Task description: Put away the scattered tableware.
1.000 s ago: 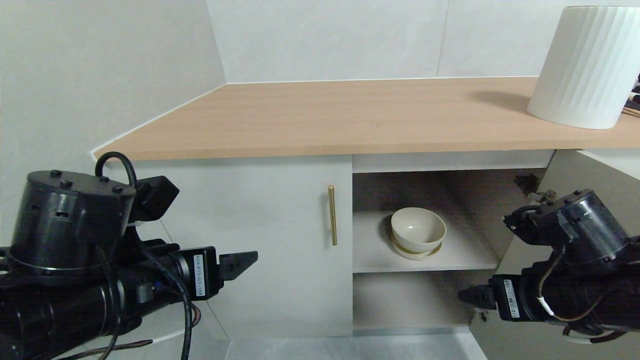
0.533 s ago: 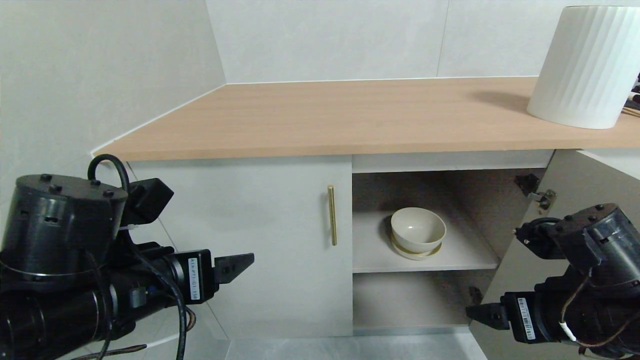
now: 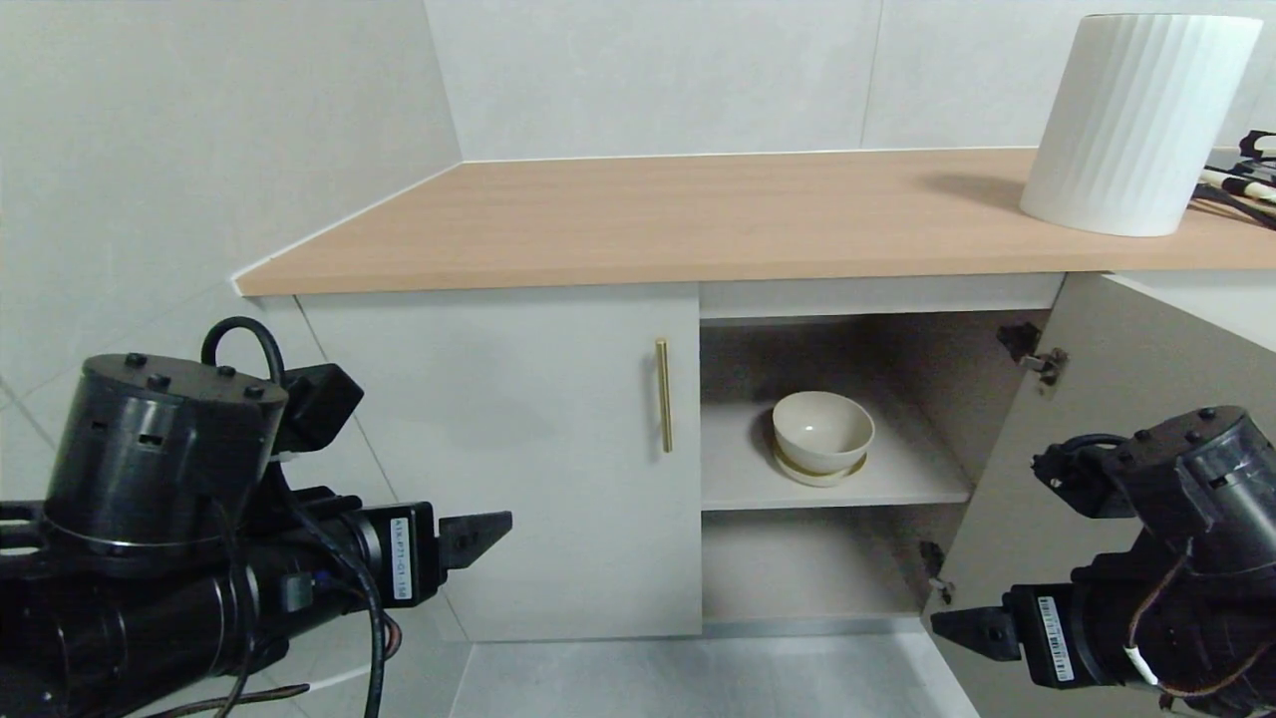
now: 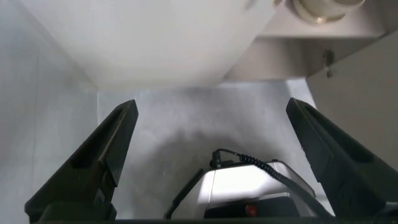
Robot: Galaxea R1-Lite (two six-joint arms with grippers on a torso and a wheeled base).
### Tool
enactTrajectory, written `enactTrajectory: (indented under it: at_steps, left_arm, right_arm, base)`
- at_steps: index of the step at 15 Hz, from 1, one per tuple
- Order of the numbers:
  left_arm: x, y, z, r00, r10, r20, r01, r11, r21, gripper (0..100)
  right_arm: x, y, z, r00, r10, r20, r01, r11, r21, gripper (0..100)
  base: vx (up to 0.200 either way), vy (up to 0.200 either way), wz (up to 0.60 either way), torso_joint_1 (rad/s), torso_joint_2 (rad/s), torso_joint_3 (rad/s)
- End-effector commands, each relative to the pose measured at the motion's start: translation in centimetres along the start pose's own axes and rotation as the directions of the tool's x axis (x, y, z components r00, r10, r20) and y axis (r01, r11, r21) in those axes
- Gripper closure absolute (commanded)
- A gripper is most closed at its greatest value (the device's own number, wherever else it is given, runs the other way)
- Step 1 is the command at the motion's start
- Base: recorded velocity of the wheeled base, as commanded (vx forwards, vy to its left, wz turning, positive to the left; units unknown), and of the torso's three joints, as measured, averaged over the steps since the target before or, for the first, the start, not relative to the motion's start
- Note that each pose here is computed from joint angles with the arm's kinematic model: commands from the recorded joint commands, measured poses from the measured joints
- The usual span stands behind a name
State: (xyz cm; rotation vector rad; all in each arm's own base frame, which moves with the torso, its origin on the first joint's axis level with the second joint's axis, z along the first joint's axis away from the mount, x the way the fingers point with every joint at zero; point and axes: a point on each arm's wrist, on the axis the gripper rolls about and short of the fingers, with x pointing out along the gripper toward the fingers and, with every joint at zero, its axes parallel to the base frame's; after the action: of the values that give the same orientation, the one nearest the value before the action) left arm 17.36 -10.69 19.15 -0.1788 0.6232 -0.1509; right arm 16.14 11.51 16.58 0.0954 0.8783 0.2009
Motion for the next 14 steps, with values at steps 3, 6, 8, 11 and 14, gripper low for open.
enactTrajectory:
  at_steps: [3,6,8,11,14]
  left_arm:
    - [0.25,-0.05,-0.08,1.000,0.005,-0.009,-0.005,1.000,0.002,0]
    - [0.25,-0.05,-0.08,1.000,0.003,-0.009,-0.003,1.000,0.002,0]
    - [0.24,-0.08,-0.10,1.000,0.002,-0.010,-0.002,1.000,0.003,0]
    - [0.32,-0.09,-0.12,1.000,0.003,-0.012,-0.003,1.000,0.004,0]
    - [0.32,-0.09,-0.12,1.000,0.005,-0.012,-0.005,1.000,0.004,0]
  right_arm:
    - [0.06,0.00,-0.03,1.000,-0.002,-0.004,0.002,1.000,-0.003,0]
    - [0.11,-0.01,-0.07,1.000,-0.004,-0.007,0.004,1.000,-0.003,0]
    - [0.15,0.00,-0.08,1.000,-0.003,-0.009,0.003,1.000,-0.005,0]
    - [0.17,-0.01,-0.12,1.000,-0.004,-0.010,0.004,1.000,-0.005,0]
    - [0.11,-0.01,-0.07,1.000,-0.002,-0.008,0.002,1.000,-0.003,0]
  base:
    - [-0.200,0.000,0.00,0.002,0.00,0.002]
    - [-0.200,0.000,0.00,-0.001,0.00,0.002]
    - [-0.200,0.000,0.00,0.002,0.01,0.002]
    - [-0.200,0.000,0.00,0.002,0.00,0.004]
    - [0.000,0.000,0.00,0.000,0.00,0.000]
